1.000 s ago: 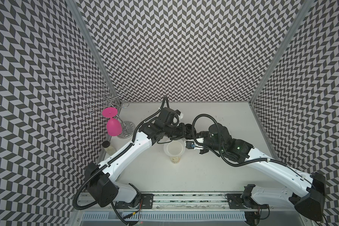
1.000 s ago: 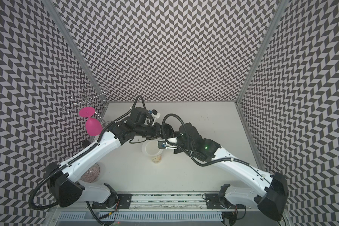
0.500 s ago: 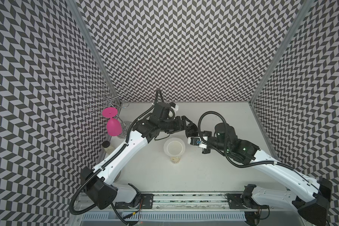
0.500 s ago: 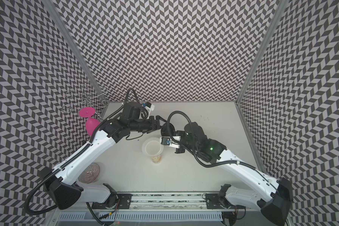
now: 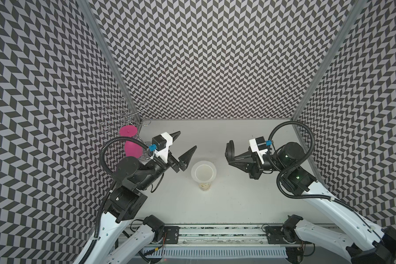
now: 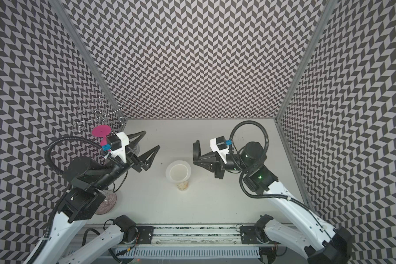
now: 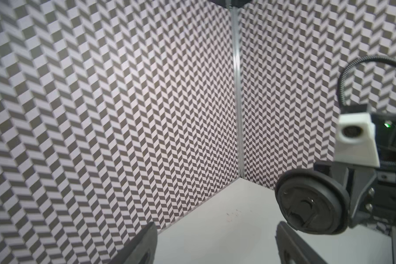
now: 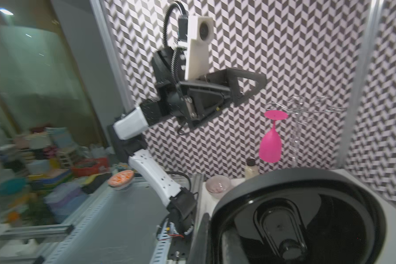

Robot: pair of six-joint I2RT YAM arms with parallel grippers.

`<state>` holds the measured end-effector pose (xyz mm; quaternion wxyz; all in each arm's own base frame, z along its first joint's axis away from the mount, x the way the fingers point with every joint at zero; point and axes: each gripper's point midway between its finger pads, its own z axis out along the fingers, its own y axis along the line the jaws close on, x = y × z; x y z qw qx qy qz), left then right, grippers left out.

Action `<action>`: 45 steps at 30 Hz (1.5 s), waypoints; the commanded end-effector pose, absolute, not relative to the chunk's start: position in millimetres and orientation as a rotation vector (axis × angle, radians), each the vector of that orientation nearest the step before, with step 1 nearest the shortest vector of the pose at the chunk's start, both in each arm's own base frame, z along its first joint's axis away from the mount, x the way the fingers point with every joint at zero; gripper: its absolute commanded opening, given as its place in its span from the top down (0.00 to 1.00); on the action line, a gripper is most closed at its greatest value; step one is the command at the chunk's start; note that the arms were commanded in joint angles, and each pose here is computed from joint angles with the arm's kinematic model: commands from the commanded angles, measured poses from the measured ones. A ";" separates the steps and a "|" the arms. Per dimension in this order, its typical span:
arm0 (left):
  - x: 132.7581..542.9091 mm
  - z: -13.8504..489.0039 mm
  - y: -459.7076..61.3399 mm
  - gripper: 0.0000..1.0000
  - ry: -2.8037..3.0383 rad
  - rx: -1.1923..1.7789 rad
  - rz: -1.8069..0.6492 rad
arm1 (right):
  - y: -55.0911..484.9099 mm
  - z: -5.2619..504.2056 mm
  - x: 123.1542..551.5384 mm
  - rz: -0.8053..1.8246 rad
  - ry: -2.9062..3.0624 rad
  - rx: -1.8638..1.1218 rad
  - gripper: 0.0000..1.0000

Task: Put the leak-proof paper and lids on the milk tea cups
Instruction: Pick up the cup lid from the center of the board.

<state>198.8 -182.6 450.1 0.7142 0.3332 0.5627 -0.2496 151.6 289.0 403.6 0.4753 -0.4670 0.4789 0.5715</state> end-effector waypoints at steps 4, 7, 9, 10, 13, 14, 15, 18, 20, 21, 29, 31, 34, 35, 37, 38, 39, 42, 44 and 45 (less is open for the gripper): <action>154.6 427.7 -219.8 0.09 0.959 1.120 -0.579 | 290.8 419.4 120.7 1.610 1.092 -1.305 0.93; 151.2 420.5 -232.2 0.06 0.933 1.212 -0.574 | 294.1 418.9 120.5 1.620 1.091 -1.319 0.93; 147.9 415.6 -240.2 0.06 0.915 1.265 -0.570 | 295.6 419.2 122.6 1.618 1.093 -1.313 0.93; 146.6 415.0 -243.3 0.06 0.904 1.280 -0.565 | 296.4 420.0 124.4 1.613 1.094 -1.305 0.93; 144.9 416.9 -248.6 0.06 0.877 1.271 -0.548 | 298.3 421.9 129.0 1.613 1.101 -1.278 0.93; 145.5 418.2 -249.8 0.05 0.872 1.259 -0.540 | 299.4 421.9 129.3 1.622 1.103 -1.275 0.92; 145.5 418.9 -251.6 0.05 0.866 1.250 -0.536 | 300.7 422.2 129.3 1.632 1.102 -1.272 0.92; 145.0 421.0 -258.3 0.03 0.849 1.236 -0.537 | 304.6 422.8 129.4 1.642 1.103 -1.266 0.92; 146.0 421.6 -261.6 0.01 0.846 1.223 -0.532 | 306.1 423.4 129.0 1.646 1.102 -1.261 0.91; 145.8 420.4 -263.0 0.01 0.841 1.223 -0.530 | 306.9 423.1 129.4 1.648 1.104 -1.257 0.91; 146.6 411.7 -268.9 0.11 0.844 1.245 -0.528 | 309.5 426.6 128.3 1.666 1.094 -1.234 0.91; 148.1 410.2 -269.2 0.14 0.849 1.246 -0.521 | 310.6 425.4 127.1 1.673 1.096 -1.238 0.90; 150.4 409.9 -269.1 0.15 0.853 1.244 -0.507 | 311.4 425.0 124.7 1.682 1.096 -1.245 0.90; 150.9 409.9 -269.1 0.15 0.853 1.243 -0.504 | 311.7 424.5 123.7 1.687 1.097 -1.247 0.90; 152.0 409.5 -269.4 0.13 0.856 1.245 -0.499 | 312.7 424.0 122.7 1.691 1.098 -1.249 0.90; 152.4 409.3 -269.6 0.13 0.856 1.245 -0.498 | 313.5 423.6 121.8 1.694 1.097 -1.252 0.90; 152.7 409.3 -269.5 0.13 0.857 1.244 -0.496 | 314.1 423.3 121.7 1.696 1.099 -1.252 0.90; 153.1 408.9 -270.6 0.13 0.859 1.246 -0.500 | 315.9 423.9 121.2 1.699 1.097 -1.250 0.90; 152.0 409.3 -271.3 0.15 0.854 1.248 -0.507 | 316.7 424.7 121.4 1.697 1.094 -1.243 0.90; 151.9 409.1 -271.7 0.15 0.854 1.250 -0.509 | 317.1 425.3 121.5 1.698 1.093 -1.240 0.90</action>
